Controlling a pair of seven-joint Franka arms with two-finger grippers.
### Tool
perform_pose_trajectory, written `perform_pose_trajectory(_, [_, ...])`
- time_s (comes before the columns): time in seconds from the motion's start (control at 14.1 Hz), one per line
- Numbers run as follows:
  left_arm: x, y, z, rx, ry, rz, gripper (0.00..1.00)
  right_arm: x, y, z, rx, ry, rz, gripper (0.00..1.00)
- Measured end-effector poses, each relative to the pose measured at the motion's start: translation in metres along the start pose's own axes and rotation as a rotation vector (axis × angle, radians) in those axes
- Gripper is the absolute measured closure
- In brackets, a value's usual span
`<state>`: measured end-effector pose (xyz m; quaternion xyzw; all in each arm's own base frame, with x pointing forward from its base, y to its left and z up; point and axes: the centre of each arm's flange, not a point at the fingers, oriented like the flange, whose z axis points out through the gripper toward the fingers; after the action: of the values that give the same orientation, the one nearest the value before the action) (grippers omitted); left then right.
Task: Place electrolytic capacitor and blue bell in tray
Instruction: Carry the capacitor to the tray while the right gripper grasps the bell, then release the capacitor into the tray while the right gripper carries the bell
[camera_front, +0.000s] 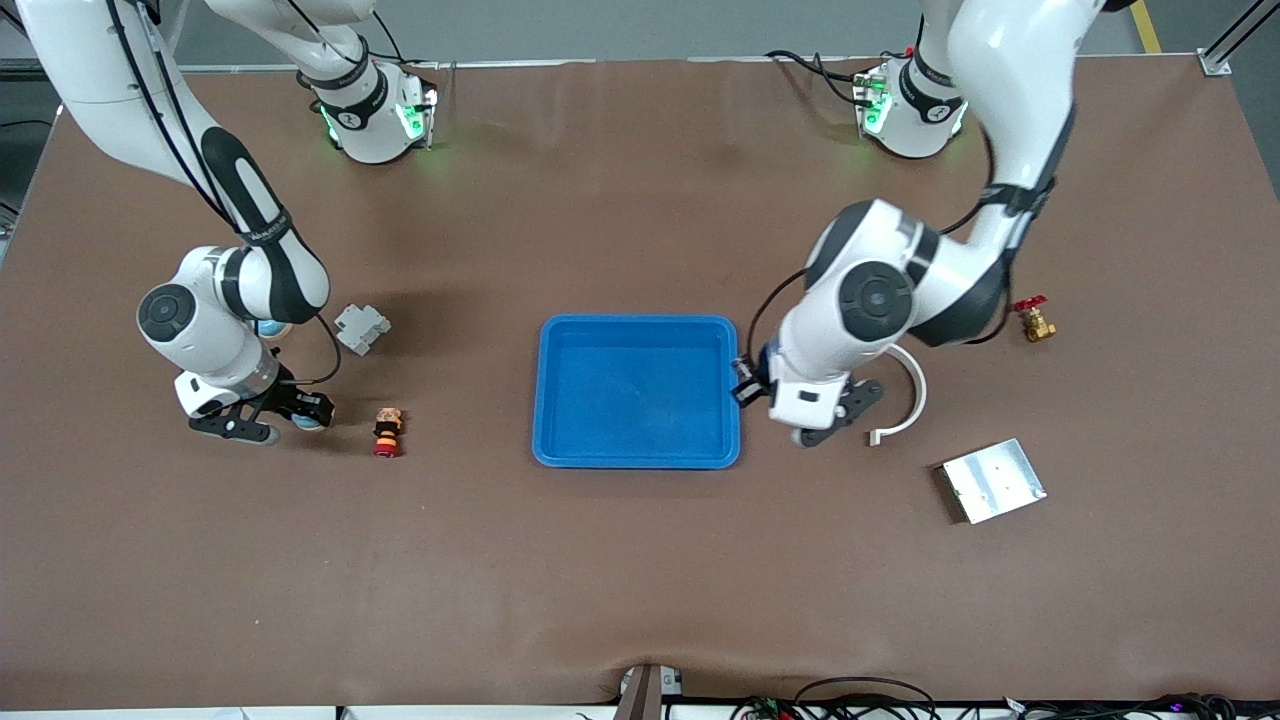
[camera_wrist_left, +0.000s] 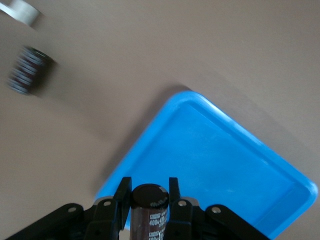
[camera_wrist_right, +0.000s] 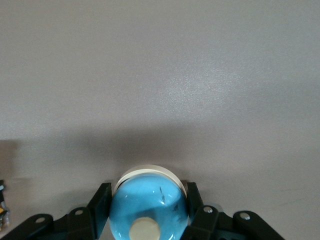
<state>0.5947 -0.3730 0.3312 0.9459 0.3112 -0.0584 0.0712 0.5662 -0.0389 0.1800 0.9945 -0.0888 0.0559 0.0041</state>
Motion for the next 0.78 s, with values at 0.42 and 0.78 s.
perform_pose_trajectory(0.42, [-0.032,0.02,0.065,-0.009,-0.021,-0.037,0.66,0.005,-0.009,-0.03,0.0,-0.045,-0.004,0.35])
perform_pose_trajectory(0.78, [-0.034,0.017,0.093,0.026,-0.038,-0.17,0.66,0.004,-0.045,-0.057,0.008,-0.041,0.037,0.35])
